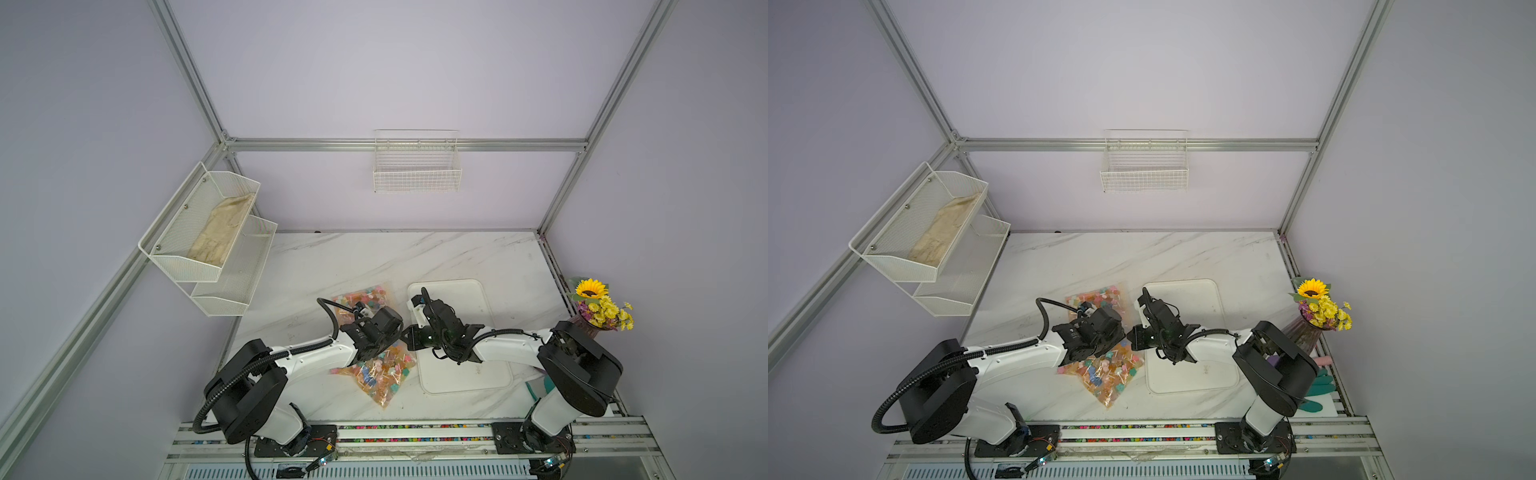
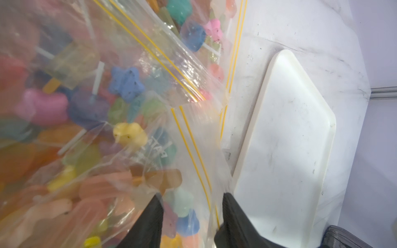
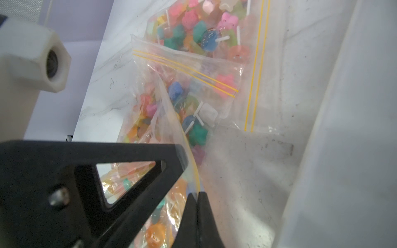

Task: Pour candies out of the ziploc bag
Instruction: Open the ziploc bag at the center of the board.

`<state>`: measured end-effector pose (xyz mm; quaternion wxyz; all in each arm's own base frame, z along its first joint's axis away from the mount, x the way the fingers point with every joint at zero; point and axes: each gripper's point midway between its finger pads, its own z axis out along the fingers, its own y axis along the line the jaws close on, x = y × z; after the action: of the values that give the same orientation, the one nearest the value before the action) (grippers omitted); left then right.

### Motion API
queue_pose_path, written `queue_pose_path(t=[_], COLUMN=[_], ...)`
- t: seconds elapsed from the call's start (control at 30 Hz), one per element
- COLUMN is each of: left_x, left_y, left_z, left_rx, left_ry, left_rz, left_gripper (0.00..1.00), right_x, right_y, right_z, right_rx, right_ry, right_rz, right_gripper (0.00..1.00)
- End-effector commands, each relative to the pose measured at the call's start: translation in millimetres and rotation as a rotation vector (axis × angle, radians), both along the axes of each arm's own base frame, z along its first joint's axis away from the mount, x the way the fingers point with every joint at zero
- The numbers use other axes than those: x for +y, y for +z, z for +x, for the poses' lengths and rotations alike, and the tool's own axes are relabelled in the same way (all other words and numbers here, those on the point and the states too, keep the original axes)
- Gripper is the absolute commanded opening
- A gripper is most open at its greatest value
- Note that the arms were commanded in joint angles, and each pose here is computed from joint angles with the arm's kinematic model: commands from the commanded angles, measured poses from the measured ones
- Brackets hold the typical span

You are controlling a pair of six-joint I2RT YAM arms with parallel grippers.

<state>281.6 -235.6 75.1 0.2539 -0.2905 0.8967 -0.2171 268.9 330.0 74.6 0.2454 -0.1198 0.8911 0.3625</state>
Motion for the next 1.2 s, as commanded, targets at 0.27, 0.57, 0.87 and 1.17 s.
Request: queue_pose_path(t=[0.27, 0.57, 0.87, 1.17], left_x=[-33, -36, -38, -31], left_y=[47, 39, 42, 34], left_z=[29, 29, 26, 21], left_rx=[-0.114, -0.085, -0.059, -0.029], left_ry=[-0.040, -0.043, -0.052, -0.047], left_rz=[-0.112, -0.100, -0.099, -0.074], left_gripper=[0.27, 0.19, 0.29, 0.26], right_x=[1, 0, 1, 0], right_y=[16, 18, 17, 15], right_z=[3, 3, 4, 5], right_rx=[-0.025, -0.030, -0.031, -0.031], right_ry=[-0.002, -0.003, -0.005, -0.009], right_rz=[0.031, 0.031, 0.026, 0.021], right_gripper=[0.00, 0.00, 0.00, 0.00])
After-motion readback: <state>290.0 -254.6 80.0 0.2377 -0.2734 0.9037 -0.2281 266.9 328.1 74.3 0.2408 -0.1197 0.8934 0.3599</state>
